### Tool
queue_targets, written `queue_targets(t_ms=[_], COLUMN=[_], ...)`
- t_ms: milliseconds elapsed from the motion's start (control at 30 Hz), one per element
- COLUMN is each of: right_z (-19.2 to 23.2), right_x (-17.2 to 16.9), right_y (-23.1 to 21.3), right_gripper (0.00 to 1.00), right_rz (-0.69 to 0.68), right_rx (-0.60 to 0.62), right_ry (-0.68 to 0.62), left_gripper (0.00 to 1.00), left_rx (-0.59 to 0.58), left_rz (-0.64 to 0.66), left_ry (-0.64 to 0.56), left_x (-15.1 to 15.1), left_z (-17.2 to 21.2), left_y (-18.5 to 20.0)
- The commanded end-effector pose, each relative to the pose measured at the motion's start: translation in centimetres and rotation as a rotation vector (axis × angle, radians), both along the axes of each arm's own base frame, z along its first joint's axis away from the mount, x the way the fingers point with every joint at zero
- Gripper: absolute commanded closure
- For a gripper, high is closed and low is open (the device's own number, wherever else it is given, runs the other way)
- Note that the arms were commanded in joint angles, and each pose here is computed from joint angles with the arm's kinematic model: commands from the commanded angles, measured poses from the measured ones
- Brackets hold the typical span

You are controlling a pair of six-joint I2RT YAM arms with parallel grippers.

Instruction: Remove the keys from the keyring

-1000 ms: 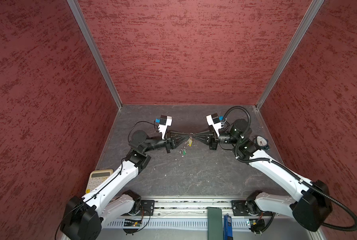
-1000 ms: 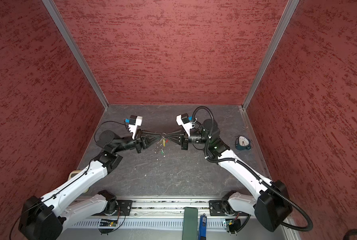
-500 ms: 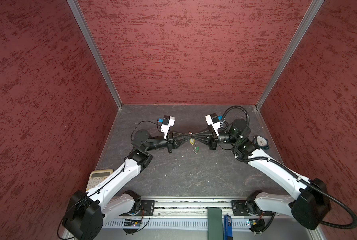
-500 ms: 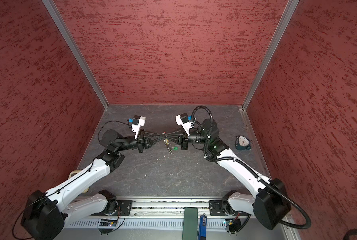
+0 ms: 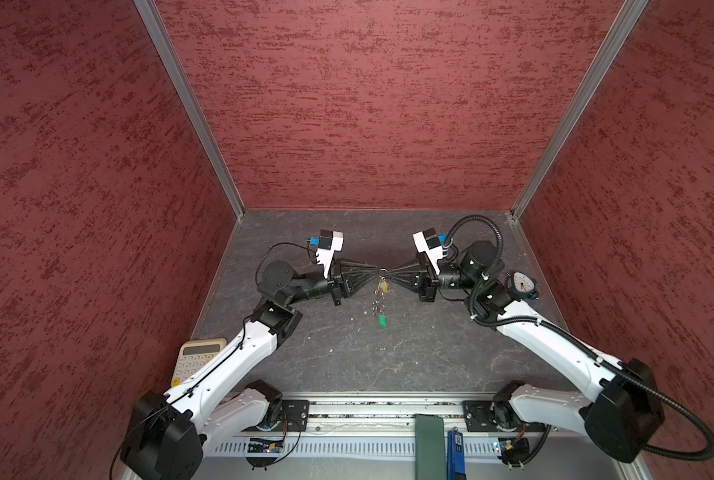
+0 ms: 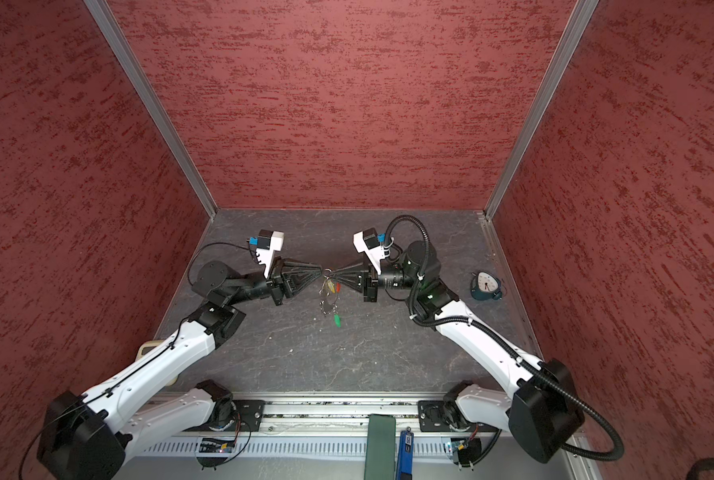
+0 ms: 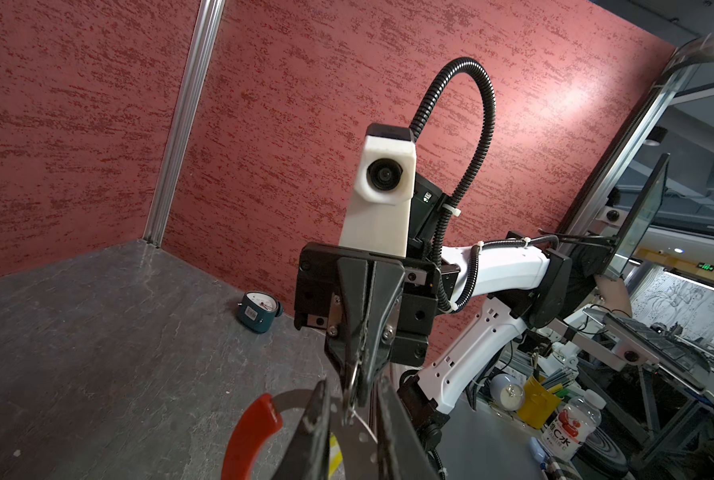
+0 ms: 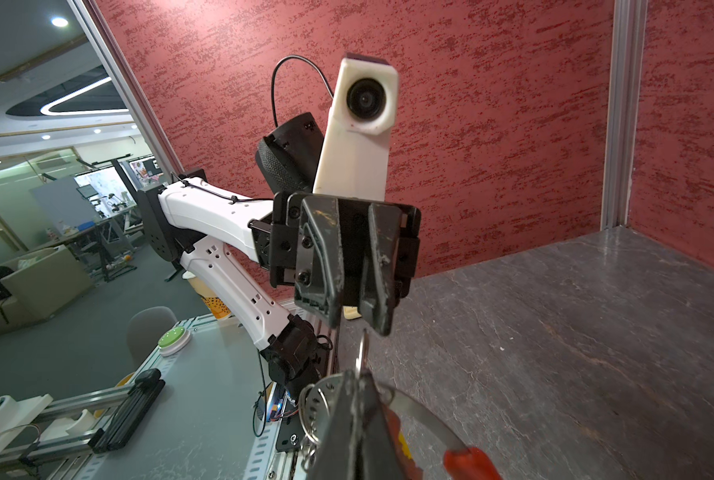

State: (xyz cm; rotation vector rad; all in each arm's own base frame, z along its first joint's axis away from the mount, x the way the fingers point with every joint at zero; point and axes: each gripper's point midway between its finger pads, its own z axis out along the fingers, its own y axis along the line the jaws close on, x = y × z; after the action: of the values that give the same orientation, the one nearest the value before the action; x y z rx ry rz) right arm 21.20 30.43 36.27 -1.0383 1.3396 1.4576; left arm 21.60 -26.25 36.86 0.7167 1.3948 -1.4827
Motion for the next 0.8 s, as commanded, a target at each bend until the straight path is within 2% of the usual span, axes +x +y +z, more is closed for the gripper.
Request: queue_targets(t_ms=[0,133,767], right_z=[1.7,1.9,1.4], right_x=[-0.8,-1.0,-0.5], right_y=[-0.5,-0.4,0.4], right_gripper=[1.0,1.0,1.0], right_rz=[0.018,0.031,0.04], right_rx=[0.042,0.047,0.046], right_ry=[-0.063,-0.061,-0.03], left_gripper=[0.72,0.71,0.96], left_rx=[-0.003,-0.006,-0.012], left_rz=[-0.009,-0.013,-0.084], left_ry=[-0.003,-0.007,-0.022], left_x=[0.1,-0.1,-1.2], left_z=[0.1,0.3,1.0], left_y=[-0.1,-0.2,-1.1])
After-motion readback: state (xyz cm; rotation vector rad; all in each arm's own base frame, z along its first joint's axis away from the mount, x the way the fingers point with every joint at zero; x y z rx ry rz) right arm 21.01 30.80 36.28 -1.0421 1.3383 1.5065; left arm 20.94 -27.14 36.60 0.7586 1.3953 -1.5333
